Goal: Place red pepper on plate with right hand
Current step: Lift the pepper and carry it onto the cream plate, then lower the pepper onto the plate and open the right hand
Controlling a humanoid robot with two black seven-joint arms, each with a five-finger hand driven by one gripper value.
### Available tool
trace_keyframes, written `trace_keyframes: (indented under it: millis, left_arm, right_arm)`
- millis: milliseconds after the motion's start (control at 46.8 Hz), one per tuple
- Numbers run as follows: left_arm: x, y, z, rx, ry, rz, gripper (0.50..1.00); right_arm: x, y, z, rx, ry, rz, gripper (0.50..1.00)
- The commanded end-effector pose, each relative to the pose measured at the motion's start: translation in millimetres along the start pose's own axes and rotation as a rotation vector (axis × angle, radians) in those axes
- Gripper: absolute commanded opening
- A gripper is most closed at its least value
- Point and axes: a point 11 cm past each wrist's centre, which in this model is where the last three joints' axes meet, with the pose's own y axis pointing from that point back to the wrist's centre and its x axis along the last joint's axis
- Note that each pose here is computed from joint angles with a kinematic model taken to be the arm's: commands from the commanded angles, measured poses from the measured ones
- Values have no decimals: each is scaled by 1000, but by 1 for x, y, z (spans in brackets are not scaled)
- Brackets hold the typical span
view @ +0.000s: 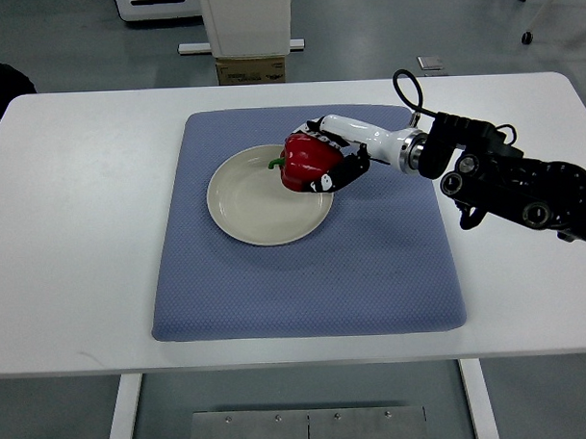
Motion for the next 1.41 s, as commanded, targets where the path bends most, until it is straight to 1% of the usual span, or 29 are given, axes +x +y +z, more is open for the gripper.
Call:
trace_keyframes:
  millis: [0,192,385,705,1389]
  left_arm:
    - [0,0,0,1,0,0,1000]
    - [0,0,0,-1,0,0,1000]
    - [0,0,0,1,0,0,1000]
    - [0,0,0,1,0,0,1000]
    - [0,0,0,-1,0,0,1000]
  right_arm:
    - [-6,-8,-7,4,-1,-10,500]
    - [-29,-31,-29,13,-2,-43,500]
    - [-44,-44,-39,12,-7,-59,500]
    - [-39,-43,-23,-43,-23,-34,500]
    - [-55,-41,-8,-64,-73,-43,500]
